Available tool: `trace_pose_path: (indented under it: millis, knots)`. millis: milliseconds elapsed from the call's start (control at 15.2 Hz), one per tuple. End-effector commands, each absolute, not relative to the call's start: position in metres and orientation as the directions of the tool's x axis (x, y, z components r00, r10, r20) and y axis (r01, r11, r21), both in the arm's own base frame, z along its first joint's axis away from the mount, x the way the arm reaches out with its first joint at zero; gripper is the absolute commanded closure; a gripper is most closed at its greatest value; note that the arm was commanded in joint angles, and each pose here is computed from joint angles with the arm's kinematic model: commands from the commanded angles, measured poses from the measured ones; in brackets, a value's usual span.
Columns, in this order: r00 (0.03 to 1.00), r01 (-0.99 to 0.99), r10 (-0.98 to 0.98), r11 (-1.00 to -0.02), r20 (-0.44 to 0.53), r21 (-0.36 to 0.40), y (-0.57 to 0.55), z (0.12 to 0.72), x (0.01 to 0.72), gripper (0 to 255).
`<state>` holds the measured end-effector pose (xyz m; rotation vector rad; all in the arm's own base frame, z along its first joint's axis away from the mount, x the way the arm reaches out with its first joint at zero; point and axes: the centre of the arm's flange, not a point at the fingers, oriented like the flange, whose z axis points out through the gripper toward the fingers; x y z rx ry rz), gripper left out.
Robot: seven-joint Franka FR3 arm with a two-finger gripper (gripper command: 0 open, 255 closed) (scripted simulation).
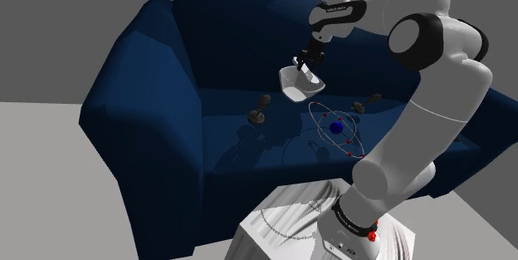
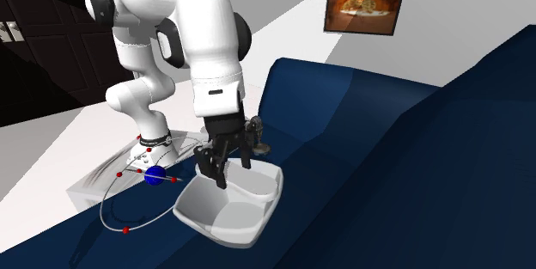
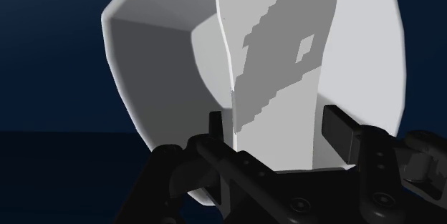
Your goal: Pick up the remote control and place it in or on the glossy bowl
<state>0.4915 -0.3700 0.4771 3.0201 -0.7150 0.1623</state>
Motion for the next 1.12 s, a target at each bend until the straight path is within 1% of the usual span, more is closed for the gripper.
trace_pose_path:
  millis: [0, 132, 198, 528, 792, 1056]
  knots:
    - [0.889, -0.449, -0.445, -0.894, 0.110, 0.009, -0.370, 0.477, 0.492, 255]
    - [0.889, -0.449, -0.445, -0.894, 0.110, 0.009, -0.370, 0.477, 0.492, 255]
    - [0.889, -0.449, -0.445, -0.894, 0.110, 0.009, -0.370, 0.477, 0.492, 0]
    - [0.889, -0.449, -0.445, -0.894, 0.110, 0.009, -0.370, 0.477, 0.492, 0]
    - [0.889, -0.449, -0.445, -0.894, 0.110, 0.009, -0.367, 0.527, 0.487, 0]
    - [0.889, -0.449, -0.445, -0.894, 0.110, 0.009, -0.367, 0.527, 0.487, 0]
